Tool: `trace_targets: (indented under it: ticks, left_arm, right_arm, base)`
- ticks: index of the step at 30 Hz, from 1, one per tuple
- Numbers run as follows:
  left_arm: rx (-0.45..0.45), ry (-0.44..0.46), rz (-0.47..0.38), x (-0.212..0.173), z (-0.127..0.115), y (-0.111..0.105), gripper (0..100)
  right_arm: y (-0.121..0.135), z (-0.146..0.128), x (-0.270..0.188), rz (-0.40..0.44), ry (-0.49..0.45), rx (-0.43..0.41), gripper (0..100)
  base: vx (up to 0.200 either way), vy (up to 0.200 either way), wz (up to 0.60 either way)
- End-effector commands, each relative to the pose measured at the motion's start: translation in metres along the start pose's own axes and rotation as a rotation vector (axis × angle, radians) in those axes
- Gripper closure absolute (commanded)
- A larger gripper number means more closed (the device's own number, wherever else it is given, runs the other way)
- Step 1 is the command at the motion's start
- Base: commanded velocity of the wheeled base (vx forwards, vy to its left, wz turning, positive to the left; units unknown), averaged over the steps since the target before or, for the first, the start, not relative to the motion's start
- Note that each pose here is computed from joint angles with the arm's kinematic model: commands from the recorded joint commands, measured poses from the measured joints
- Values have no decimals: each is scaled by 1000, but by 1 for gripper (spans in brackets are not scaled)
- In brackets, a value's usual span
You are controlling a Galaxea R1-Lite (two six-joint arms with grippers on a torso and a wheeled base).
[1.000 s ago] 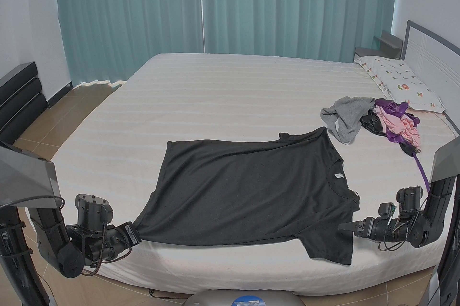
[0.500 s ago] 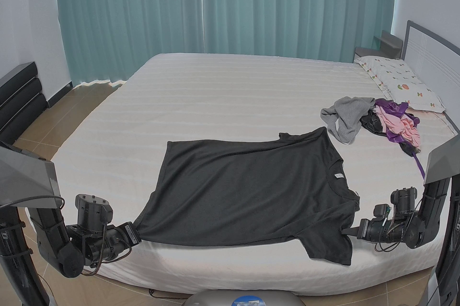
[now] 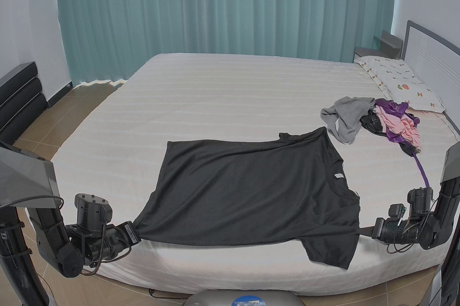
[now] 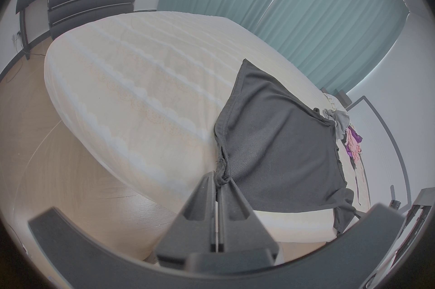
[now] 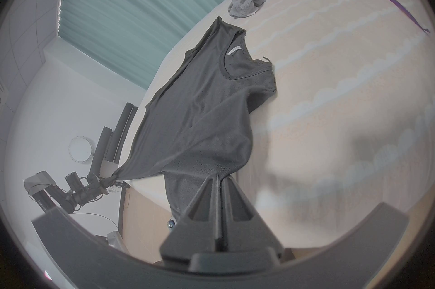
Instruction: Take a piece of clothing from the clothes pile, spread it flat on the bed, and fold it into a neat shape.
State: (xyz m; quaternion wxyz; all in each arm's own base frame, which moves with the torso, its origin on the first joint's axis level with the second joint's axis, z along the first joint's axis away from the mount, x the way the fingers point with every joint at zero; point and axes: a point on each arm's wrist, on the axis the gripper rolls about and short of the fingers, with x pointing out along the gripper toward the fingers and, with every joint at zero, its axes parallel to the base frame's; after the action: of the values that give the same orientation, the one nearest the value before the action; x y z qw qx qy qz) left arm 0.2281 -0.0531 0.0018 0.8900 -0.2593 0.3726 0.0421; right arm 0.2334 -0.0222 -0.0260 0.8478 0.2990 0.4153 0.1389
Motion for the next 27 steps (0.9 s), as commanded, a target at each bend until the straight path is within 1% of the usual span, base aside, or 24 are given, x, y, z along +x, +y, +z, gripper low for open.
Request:
trace_targets:
  ticks: [1,4,9,13,18,21,26,27]
  left_arm:
    - [2,-5,-1,-1,1,0,100]
    - [7,-3,2,-3,0,1,100]
    - [13,-8,1,-5,-1,2,100]
    - [14,-16,4,-10,-1,2,100]
    - [40,-4,18,-16,-5,6,100]
    - [47,24,42,-21,-12,12,100]
    - [49,26,45,-22,-14,15,100]
    - [53,28,42,-22,-14,15,100]
  right_arm:
    - [6,-2,-17,9,-25,0,100]
    - [7,-5,-25,2,-32,2,100]
    - [6,-15,-38,11,-18,-19,100]
    - [7,-16,-45,7,-34,-20,100]
    - [9,-22,-49,5,-16,-35,100]
    - [8,-24,-50,-1,-6,-48,100]
    - [8,-29,-56,-15,28,-62,100]
    - [8,-30,-58,-21,40,-80,100]
  base:
    - [0,0,0]
    - [0,0,0]
    - [0,0,0]
    - [0,0,0]
    - [0,0,0]
    - [0,0,0]
    - [0,0,0]
    - [0,0,0]
